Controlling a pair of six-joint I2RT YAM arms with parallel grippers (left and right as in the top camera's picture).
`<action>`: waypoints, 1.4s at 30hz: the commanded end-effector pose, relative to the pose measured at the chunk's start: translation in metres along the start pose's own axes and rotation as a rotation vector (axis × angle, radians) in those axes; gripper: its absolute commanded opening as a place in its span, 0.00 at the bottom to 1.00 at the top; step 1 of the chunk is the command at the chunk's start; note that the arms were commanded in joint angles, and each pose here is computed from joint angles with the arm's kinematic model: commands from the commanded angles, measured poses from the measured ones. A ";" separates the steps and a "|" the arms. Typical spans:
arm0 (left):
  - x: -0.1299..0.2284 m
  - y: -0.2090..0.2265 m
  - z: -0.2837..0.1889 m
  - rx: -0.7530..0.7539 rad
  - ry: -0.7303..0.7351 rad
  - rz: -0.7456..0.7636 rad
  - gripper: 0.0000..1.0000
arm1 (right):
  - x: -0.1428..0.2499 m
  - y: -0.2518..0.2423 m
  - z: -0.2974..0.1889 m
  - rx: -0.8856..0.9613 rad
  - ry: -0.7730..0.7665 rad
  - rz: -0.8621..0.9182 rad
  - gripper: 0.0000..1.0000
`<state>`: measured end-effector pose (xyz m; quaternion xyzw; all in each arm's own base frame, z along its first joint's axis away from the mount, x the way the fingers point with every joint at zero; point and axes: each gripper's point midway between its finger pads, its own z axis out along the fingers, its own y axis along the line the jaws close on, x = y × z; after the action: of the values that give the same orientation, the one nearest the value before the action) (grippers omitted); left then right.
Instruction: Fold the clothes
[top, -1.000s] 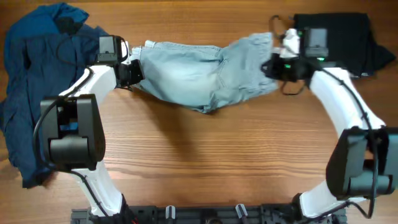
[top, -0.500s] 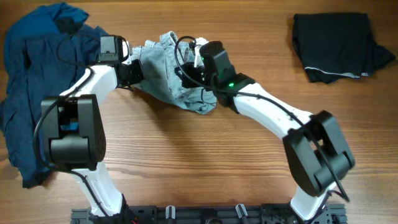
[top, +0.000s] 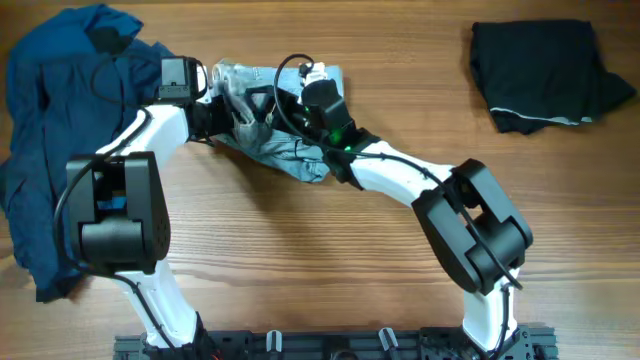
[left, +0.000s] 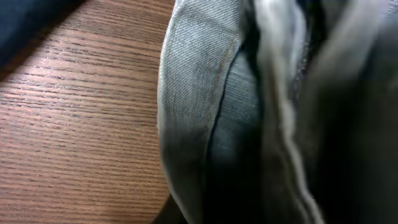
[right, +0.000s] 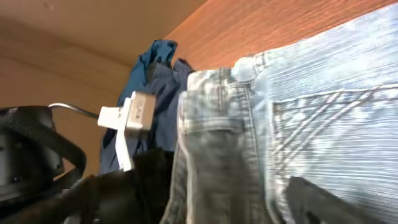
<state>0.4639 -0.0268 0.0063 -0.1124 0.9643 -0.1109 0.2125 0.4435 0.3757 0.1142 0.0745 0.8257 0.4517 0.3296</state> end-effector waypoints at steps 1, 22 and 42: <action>-0.002 -0.006 -0.007 0.009 -0.015 0.023 0.04 | 0.002 0.013 0.002 -0.072 0.033 -0.019 0.99; -0.044 -0.084 -0.100 0.131 -0.239 0.022 0.90 | -0.052 -0.152 -0.100 0.229 0.319 0.001 1.00; -0.007 -0.004 0.003 -0.206 -0.101 -0.029 0.04 | -0.004 -0.151 -0.052 0.273 0.335 0.012 1.00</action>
<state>0.4765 -0.0386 0.0349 -0.1440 0.9508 -0.0241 0.2734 0.4402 0.2521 0.0295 0.0303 0.9173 0.3536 0.1808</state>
